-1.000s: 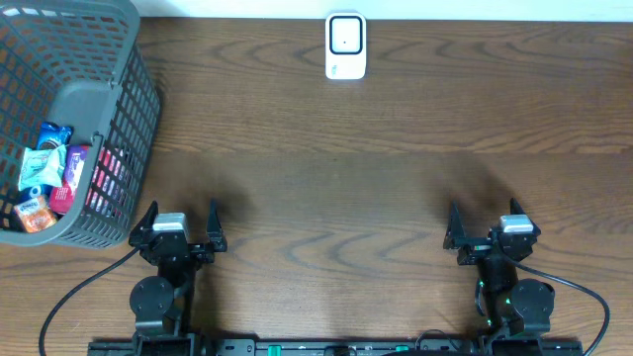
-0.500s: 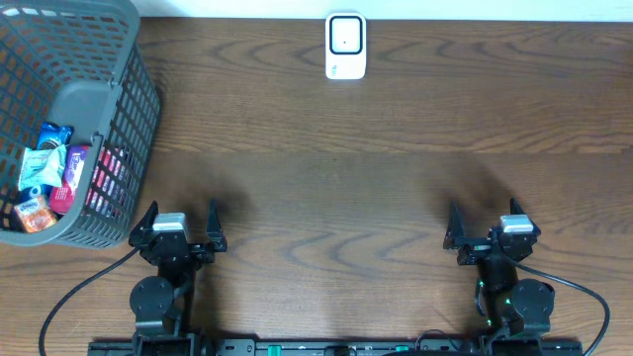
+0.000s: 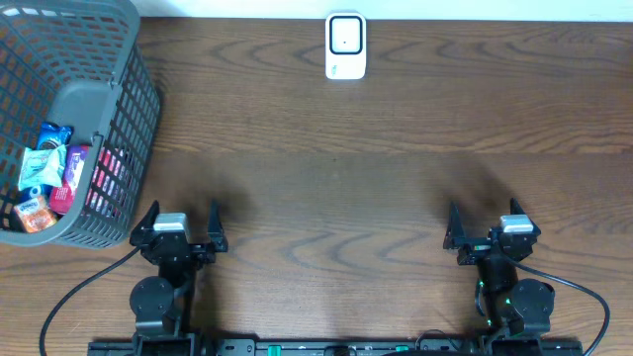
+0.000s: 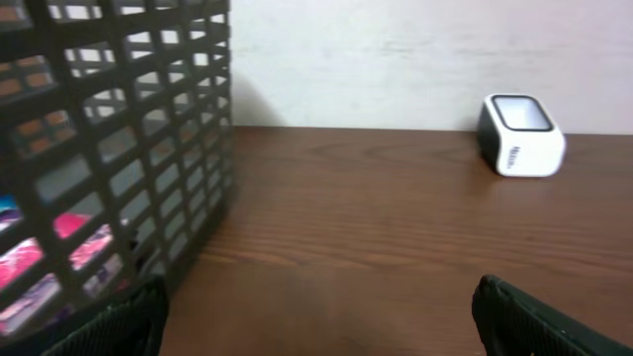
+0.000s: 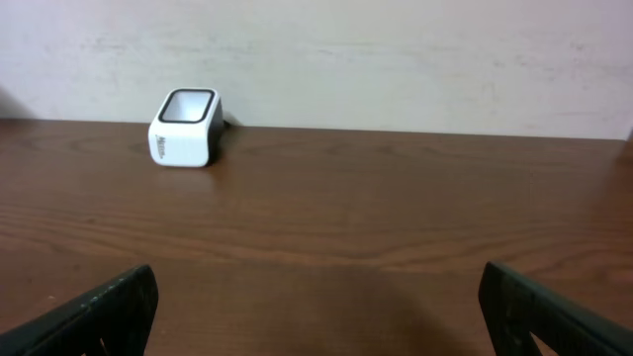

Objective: Scan the item barcode
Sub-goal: 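Move the left gripper up and over into the grey basket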

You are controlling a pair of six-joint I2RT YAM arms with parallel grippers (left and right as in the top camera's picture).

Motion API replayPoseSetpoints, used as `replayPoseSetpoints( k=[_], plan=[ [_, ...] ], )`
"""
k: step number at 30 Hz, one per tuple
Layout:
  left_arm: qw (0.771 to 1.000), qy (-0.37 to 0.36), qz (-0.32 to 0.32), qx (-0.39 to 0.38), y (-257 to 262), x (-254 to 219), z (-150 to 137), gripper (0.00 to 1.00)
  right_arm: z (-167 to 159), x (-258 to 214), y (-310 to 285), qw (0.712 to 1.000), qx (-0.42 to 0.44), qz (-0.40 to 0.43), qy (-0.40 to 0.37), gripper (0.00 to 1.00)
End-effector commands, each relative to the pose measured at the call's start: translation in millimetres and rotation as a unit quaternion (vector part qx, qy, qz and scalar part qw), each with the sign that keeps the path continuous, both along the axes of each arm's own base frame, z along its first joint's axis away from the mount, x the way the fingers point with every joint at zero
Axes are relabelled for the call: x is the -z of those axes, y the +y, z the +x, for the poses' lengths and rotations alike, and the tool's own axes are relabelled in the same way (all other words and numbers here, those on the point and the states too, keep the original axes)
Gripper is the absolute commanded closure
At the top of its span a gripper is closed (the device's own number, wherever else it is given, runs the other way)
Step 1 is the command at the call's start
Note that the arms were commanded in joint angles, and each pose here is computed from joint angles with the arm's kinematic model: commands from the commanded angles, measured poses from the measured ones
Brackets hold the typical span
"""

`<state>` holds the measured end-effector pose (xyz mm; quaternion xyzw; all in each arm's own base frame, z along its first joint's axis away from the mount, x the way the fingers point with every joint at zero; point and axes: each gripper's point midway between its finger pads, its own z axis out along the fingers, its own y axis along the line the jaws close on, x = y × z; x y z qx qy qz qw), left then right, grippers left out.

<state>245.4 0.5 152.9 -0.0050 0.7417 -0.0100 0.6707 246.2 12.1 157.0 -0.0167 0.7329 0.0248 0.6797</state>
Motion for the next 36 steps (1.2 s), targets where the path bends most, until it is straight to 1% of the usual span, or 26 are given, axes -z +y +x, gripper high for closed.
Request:
replayPoseSetpoints(
  k=[1, 3, 5, 7, 13, 15, 16, 18, 19, 20, 22, 27, 30, 33, 36],
  plan=[
    [0.992, 0.013, -0.046, 0.119, -42.2, 6.7, -5.8, 0.02, -0.2, 0.7, -0.7, 1.000, 0.002, 0.005, 0.001, 0.01],
    [0.980, 0.002, -0.065, 0.186, -64.6, -1.8, -12.5, 0.02, -0.2, 0.7, -0.7, 1.000, 0.002, 0.005, 0.001, 0.01],
    [0.964, -0.008, -0.074, 0.256, -86.7, -10.0, -22.9, 0.02, -0.2, 0.7, -0.8, 1.000, 0.003, 0.005, 0.001, 0.01],
    [0.956, -0.003, -0.077, 0.284, -95.3, -8.9, -28.5, 0.02, -0.2, 0.7, -0.7, 1.000, 0.002, 0.005, 0.001, 0.01],
    [0.954, 0.011, -0.082, 0.287, -96.5, -2.6, -29.8, 0.02, -0.2, 0.7, -0.7, 1.000, 0.002, 0.005, 0.001, 0.01],
    [0.954, -0.001, -0.080, 0.288, -96.5, -8.4, -29.3, 0.02, -0.2, 0.7, -0.7, 1.000, 0.002, 0.005, 0.001, 0.01],
    [0.953, -0.010, -0.091, 0.287, -96.5, -15.3, -29.1, 0.02, -0.2, 0.7, -0.7, 1.000, 0.002, 0.005, 0.001, 0.01],
    [0.948, -0.044, -0.121, 0.289, -96.4, -39.5, -30.1, 0.02, -0.2, 0.7, -0.7, 1.000, 0.002, 0.005, 0.001, 0.01],
    [0.946, -0.061, -0.125, 0.292, -96.5, -51.4, -31.6, 0.02, -0.2, 0.7, -0.8, 1.000, 0.003, 0.005, 0.001, 0.01],
    [0.944, -0.090, -0.120, 0.294, -96.0, -70.3, -34.7, 0.02, -0.2, 0.7, -0.7, 1.000, 0.002, 0.005, 0.001, 0.01],
    [0.947, -0.118, -0.114, 0.275, -89.6, -94.6, -36.5, 0.02, -0.2, 0.7, -0.7, 1.000, 0.002, 0.005, 0.001, 0.01],
    [0.955, -0.155, -0.103, 0.231, -75.0, -147.5, -36.4, 0.02, -0.2, 0.7, -0.8, 1.000, 0.003, 0.005, 0.001, 0.01],
    [0.963, -0.116, -0.115, 0.215, -71.3, -163.6, -26.1, 0.02, -0.2, 0.7, -0.7, 1.000, 0.002, 0.005, 0.001, 0.01],
    [0.969, -0.014, -0.139, 0.202, -71.0, -158.8, -7.5, 0.02, -0.2, 0.7, -0.7, 1.000, 0.002, 0.005, 0.001, 0.01],
    [0.965, 0.088, -0.162, 0.186, -70.7, -143.0, 7.7, 0.02, -0.2, 0.7, -0.7, 1.000, 0.002, 0.005, 0.001, 0.01]
  ],
)
